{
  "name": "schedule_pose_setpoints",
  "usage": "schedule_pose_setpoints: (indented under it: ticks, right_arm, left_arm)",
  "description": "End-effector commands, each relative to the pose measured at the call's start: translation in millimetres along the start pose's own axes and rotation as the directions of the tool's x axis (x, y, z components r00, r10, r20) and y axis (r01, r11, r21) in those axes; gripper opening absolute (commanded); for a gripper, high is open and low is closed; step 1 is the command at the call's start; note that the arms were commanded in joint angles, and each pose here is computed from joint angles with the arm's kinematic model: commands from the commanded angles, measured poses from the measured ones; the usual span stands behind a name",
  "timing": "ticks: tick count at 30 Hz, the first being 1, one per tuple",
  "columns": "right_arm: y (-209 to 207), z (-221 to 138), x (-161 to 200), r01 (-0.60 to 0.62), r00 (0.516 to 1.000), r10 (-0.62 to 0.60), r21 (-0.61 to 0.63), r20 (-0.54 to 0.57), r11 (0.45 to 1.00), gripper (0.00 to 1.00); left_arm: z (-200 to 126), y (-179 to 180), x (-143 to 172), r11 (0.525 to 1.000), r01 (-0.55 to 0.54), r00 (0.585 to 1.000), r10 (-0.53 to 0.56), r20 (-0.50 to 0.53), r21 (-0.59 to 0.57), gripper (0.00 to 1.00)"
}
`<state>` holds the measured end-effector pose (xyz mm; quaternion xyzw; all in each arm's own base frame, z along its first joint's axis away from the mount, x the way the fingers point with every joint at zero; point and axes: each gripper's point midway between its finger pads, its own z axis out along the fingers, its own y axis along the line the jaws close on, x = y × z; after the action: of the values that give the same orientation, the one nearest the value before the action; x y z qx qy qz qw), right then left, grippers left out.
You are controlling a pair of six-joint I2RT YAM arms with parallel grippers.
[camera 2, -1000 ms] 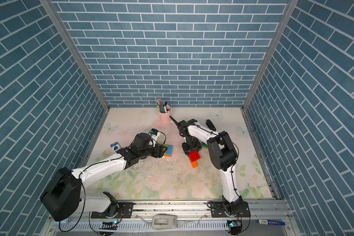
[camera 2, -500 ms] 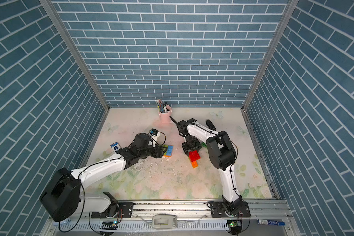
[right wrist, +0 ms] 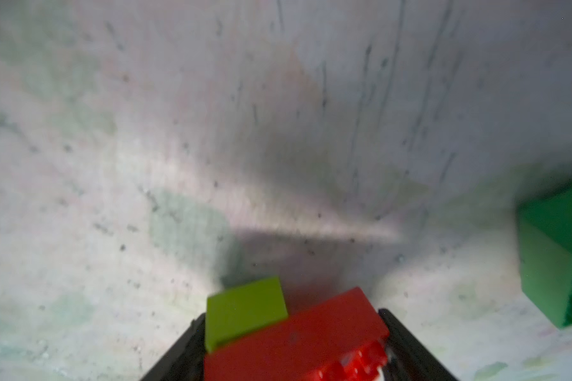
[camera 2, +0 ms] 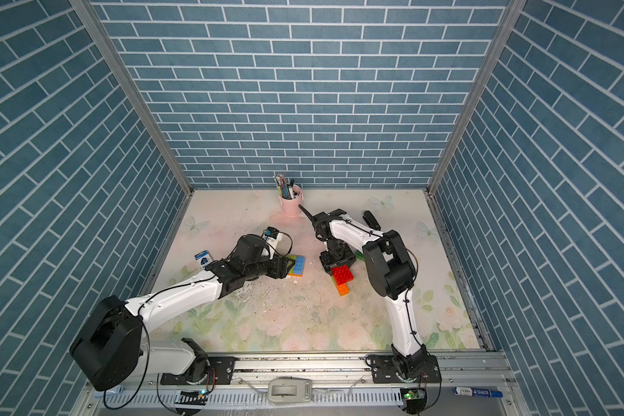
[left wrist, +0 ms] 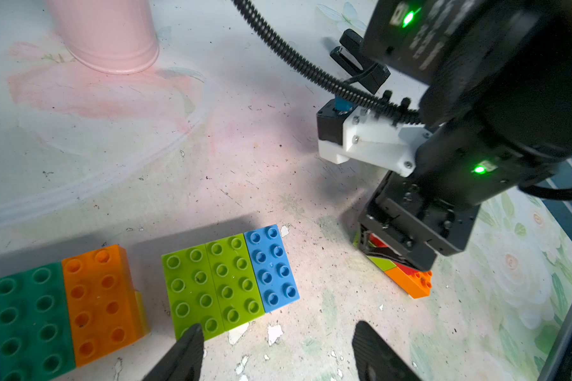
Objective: Assemble a rectangle with lego
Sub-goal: Assemble the lego brick with the lego brick.
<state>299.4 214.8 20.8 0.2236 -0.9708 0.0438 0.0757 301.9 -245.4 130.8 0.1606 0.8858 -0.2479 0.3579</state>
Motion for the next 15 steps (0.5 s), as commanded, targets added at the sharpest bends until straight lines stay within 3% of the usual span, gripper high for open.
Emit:
schedule_pose_setpoints:
  ticks: [1, 6, 15]
  right_arm:
    - [2, 15, 3, -0.003, 0.999, 0.002, -0.005, -0.036, 1.0, 0.85]
    - [2, 13, 2, -0.005, 0.999, 0.005, -0.007, -0.034, 1.0, 0.89]
    - [12, -61, -6, -0.012, 0.991, 0.028, -0.115, 0.135, 0.993, 0.91]
  left_arm:
    - [-4, -1, -6, 1.0, 0.0, 1.0, 0.0, 0.019, 0.008, 0.73]
    - [-4, -1, -5, 1.0, 0.001, 1.0, -0.001, 0.017, 0.01, 0.73]
    - [-9, 4, -12, 0.999, 0.0, 0.999, 0.001, 0.032, -0.035, 0.74]
